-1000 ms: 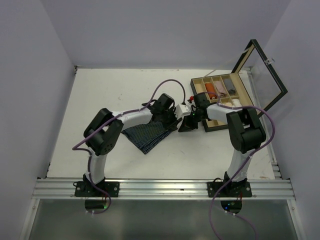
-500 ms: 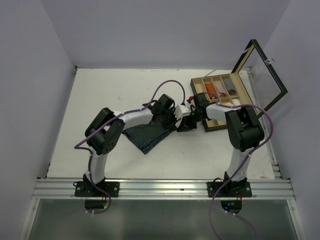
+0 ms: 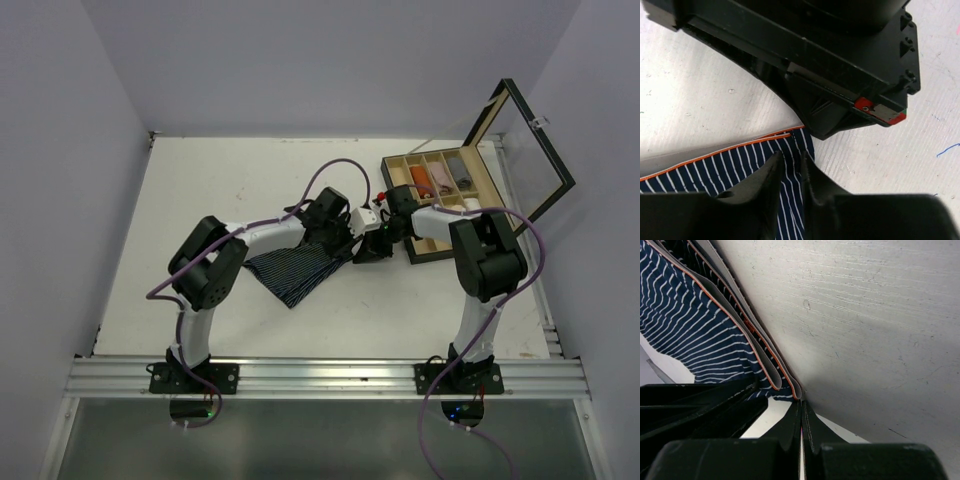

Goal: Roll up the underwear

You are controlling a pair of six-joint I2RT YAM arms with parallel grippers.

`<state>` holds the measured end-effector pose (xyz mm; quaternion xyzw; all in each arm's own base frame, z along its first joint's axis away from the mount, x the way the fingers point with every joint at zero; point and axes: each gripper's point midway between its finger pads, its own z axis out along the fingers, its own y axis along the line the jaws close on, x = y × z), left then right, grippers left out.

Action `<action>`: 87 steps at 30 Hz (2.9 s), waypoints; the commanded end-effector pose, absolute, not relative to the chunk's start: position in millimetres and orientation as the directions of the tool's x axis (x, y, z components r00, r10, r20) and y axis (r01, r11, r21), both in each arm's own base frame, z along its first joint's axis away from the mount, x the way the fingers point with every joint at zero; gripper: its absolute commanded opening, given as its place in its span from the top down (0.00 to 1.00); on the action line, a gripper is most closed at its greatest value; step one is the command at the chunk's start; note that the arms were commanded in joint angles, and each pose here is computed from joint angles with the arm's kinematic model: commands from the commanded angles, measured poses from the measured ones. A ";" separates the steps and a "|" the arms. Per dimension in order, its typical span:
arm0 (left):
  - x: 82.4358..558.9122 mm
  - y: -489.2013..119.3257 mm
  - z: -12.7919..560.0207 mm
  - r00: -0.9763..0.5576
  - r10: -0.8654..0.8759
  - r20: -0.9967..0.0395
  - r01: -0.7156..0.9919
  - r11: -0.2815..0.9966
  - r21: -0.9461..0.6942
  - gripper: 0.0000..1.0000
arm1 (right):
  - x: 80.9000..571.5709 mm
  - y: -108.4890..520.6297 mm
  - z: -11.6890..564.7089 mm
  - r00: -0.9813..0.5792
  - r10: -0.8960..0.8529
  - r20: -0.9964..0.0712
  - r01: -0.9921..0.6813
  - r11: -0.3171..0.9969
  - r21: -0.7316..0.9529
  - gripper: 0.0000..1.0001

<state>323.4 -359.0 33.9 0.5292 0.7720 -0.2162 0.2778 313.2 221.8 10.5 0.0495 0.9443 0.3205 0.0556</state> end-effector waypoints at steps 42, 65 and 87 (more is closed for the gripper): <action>326.5 -359.8 47.1 -0.207 0.709 -0.674 0.949 0.313 0.038 1.00 | 302.2 195.9 -25.1 -0.991 0.117 -0.057 0.076 0.876 0.476 1.00; 319.3 -372.4 23.4 -0.260 0.709 -0.655 0.948 0.317 -0.033 1.00 | 300.4 198.1 -19.7 -0.992 0.111 -0.066 0.064 0.866 0.495 1.00; 264.6 -289.0 113.2 -0.243 0.668 -0.704 0.954 0.294 -0.050 0.67 | 338.5 241.5 107.8 -0.943 -0.023 -0.332 -0.236 0.749 0.619 1.00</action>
